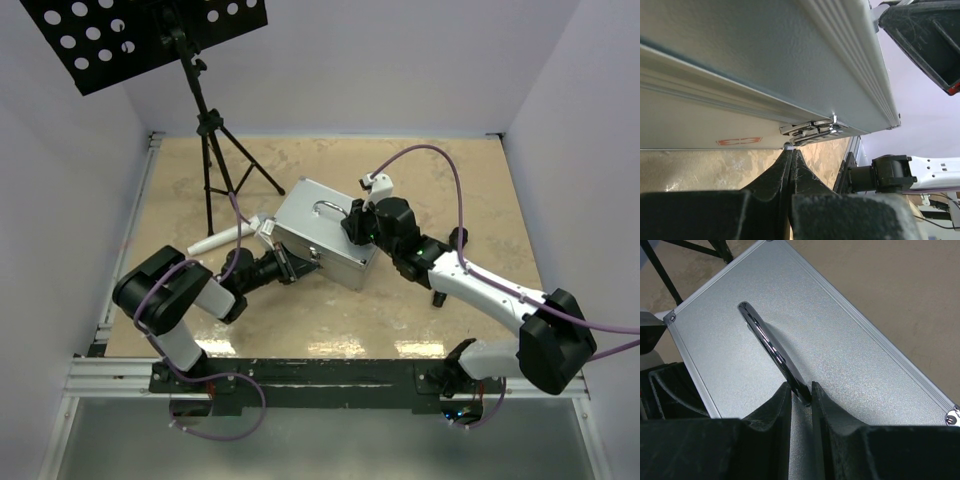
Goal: Organize the medicine kit
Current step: Close the medicine box at the center of the board.
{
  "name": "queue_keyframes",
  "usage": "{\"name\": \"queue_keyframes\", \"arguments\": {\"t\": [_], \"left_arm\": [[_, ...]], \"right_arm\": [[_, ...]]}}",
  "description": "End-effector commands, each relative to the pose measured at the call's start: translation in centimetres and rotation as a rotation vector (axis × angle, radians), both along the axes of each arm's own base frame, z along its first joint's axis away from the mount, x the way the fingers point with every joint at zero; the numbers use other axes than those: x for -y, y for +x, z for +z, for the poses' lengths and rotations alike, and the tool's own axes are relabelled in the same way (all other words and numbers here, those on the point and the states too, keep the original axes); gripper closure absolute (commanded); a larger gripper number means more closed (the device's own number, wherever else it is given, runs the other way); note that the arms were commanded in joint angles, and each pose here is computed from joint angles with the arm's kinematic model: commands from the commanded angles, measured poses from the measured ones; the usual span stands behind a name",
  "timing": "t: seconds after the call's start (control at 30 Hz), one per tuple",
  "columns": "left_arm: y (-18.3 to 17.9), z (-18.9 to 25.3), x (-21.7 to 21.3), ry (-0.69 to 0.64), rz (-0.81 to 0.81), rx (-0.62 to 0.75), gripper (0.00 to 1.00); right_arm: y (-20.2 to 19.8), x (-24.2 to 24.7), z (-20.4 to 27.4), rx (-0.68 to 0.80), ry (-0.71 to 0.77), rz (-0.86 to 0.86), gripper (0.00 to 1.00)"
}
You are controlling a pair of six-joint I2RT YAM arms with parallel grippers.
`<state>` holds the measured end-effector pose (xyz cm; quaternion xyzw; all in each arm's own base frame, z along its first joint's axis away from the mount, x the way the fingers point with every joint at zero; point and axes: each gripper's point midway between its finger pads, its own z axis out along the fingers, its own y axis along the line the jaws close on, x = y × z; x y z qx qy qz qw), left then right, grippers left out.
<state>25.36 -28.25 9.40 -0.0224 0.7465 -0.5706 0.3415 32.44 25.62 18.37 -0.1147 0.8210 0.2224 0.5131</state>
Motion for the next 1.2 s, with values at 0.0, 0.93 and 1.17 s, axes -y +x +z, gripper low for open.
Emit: {"name": "queue_keyframes", "arguments": {"t": [0.0, 0.93, 1.17], "left_arm": [[0.2, 14.3, -0.6, -0.334, 0.035, 0.568, 1.0], [2.4, 13.6, -1.0, -0.33, 0.053, 0.54, 1.0], [0.7, 12.4, -3.5, -0.263, 0.129, 0.536, 1.0]], "right_arm": [[-1.7, 0.6, -3.7, -0.108, -0.057, 0.013, 0.85], [-2.4, 0.9, -5.7, -0.163, -0.072, 0.008, 0.83], [-1.7, 1.9, -1.8, -0.105, -0.026, -0.072, 0.54]]}}
